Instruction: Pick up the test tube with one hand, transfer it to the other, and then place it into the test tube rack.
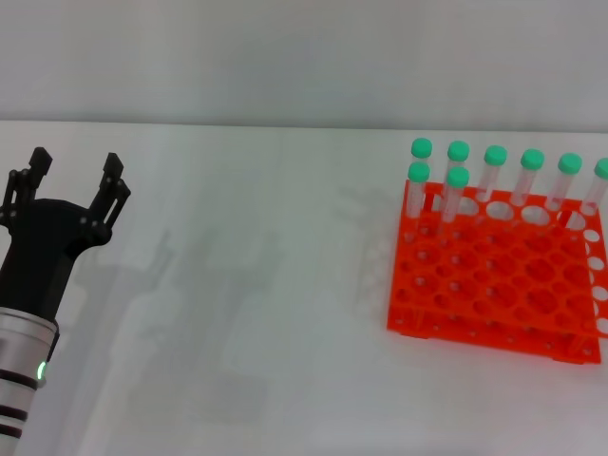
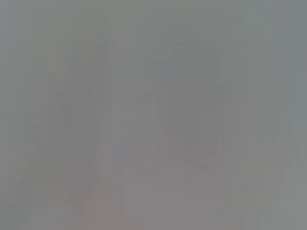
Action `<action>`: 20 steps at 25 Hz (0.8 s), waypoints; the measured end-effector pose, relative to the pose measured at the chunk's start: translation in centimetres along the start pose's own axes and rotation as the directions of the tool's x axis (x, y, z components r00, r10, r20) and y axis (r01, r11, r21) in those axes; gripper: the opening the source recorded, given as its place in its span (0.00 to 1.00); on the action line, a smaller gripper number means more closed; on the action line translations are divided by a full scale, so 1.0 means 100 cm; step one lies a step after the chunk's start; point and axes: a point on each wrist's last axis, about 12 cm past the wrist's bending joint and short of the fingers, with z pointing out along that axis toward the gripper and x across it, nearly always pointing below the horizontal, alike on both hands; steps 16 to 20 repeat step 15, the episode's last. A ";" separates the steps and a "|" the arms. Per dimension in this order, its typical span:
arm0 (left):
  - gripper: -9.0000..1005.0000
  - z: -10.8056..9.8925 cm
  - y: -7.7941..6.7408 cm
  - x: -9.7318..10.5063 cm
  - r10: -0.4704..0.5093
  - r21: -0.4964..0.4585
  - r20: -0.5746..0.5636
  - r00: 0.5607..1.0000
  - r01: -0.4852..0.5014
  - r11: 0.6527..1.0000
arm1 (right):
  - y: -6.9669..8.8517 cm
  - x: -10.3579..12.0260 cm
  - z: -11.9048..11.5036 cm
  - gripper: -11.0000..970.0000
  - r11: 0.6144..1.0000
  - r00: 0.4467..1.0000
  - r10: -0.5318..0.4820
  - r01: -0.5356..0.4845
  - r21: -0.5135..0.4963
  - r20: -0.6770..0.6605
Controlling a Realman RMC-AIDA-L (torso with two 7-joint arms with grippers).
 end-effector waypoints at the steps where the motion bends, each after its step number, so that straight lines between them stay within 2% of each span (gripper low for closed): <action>1: 0.83 0.000 0.000 0.000 0.000 0.000 0.000 1.000 0.000 1.000 | -0.006 0.004 -0.007 0.67 0.996 1.000 0.000 -0.003 0.086 0.030; 2: 0.83 0.000 0.000 0.000 -0.006 -0.002 -0.001 1.000 0.006 1.000 | -0.012 0.010 -0.017 0.67 0.980 0.998 0.006 -0.019 0.198 0.064; 3: 0.83 0.001 0.004 0.002 -0.062 -0.023 -0.019 0.998 0.061 0.998 | -0.016 0.014 -0.024 0.67 0.958 0.996 0.011 -0.036 0.285 0.088; 6: 0.83 0.002 0.009 0.005 -0.123 -0.041 -0.035 0.992 0.122 0.992 | -0.020 0.024 -0.035 0.67 0.902 0.994 0.003 -0.050 0.428 0.108; 8: 0.83 0.002 0.013 0.006 -0.162 -0.053 -0.042 0.986 0.160 0.986 | -0.021 0.027 -0.038 0.67 0.887 0.996 -0.019 -0.022 0.461 0.084; 15: 0.83 0.005 0.017 0.006 -0.203 -0.121 -0.024 0.979 0.198 0.973 | -0.020 0.036 -0.033 0.67 0.872 0.998 -0.057 0.057 0.486 -0.015; 20: 0.83 0.005 0.017 0.006 -0.203 -0.121 -0.024 0.979 0.198 0.973 | -0.020 0.036 -0.033 0.67 0.872 0.998 -0.057 0.057 0.486 -0.015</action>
